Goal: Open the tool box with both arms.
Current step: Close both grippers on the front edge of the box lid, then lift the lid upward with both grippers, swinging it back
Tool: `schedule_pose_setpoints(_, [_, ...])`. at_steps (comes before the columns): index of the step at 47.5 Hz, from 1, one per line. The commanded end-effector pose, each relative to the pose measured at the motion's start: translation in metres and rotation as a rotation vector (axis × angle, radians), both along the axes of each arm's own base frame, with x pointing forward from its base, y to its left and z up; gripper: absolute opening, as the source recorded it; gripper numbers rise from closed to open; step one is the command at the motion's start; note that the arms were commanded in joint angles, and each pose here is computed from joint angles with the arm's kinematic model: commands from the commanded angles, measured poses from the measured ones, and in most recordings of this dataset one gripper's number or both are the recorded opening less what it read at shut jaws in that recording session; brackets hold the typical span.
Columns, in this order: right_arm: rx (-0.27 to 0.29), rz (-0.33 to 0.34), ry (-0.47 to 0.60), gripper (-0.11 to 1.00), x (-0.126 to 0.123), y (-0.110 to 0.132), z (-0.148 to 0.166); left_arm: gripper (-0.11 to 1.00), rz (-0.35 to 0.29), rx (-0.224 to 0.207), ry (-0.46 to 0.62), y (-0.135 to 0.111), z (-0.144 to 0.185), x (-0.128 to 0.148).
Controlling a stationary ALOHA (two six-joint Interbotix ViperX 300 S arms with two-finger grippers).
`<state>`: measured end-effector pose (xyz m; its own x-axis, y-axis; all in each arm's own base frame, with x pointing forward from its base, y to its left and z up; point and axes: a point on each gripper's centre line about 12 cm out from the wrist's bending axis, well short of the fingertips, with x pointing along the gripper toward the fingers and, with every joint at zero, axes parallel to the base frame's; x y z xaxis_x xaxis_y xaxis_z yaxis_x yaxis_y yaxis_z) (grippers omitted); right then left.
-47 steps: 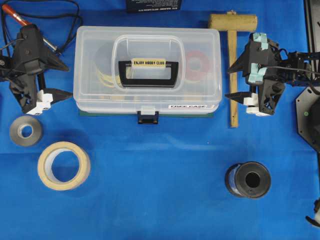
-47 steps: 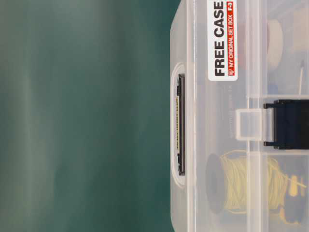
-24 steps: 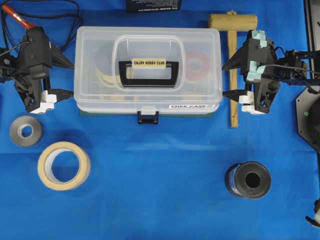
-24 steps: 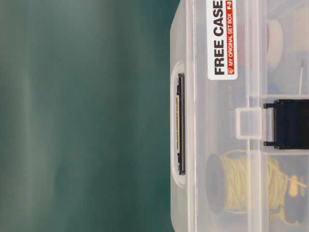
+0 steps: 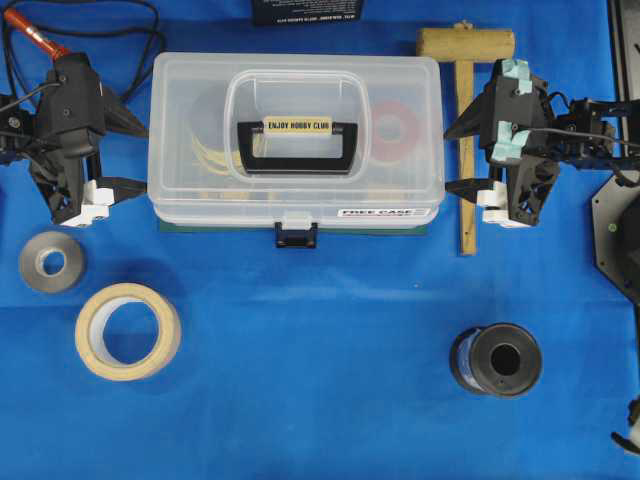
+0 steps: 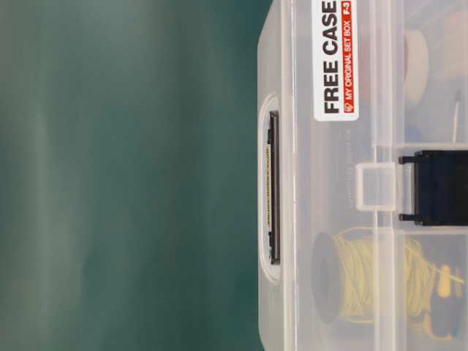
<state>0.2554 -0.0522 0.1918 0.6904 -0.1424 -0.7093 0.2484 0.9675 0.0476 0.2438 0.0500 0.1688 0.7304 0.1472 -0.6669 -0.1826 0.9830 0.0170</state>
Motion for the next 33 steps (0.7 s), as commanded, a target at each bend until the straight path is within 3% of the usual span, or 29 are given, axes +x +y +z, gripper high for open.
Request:
schedule_pose_setpoints(1, [-0.011,-0.004,-0.071,0.77,0.010,-0.002,0.022,0.84,0.008,0.013,-0.105,0.003,0.030,0.013])
schedule_pose_setpoints(33, [-0.041,-0.003,-0.201,0.77,0.003,-0.001,0.064,0.84,0.044,0.040,-0.236,0.010,0.065,0.003])
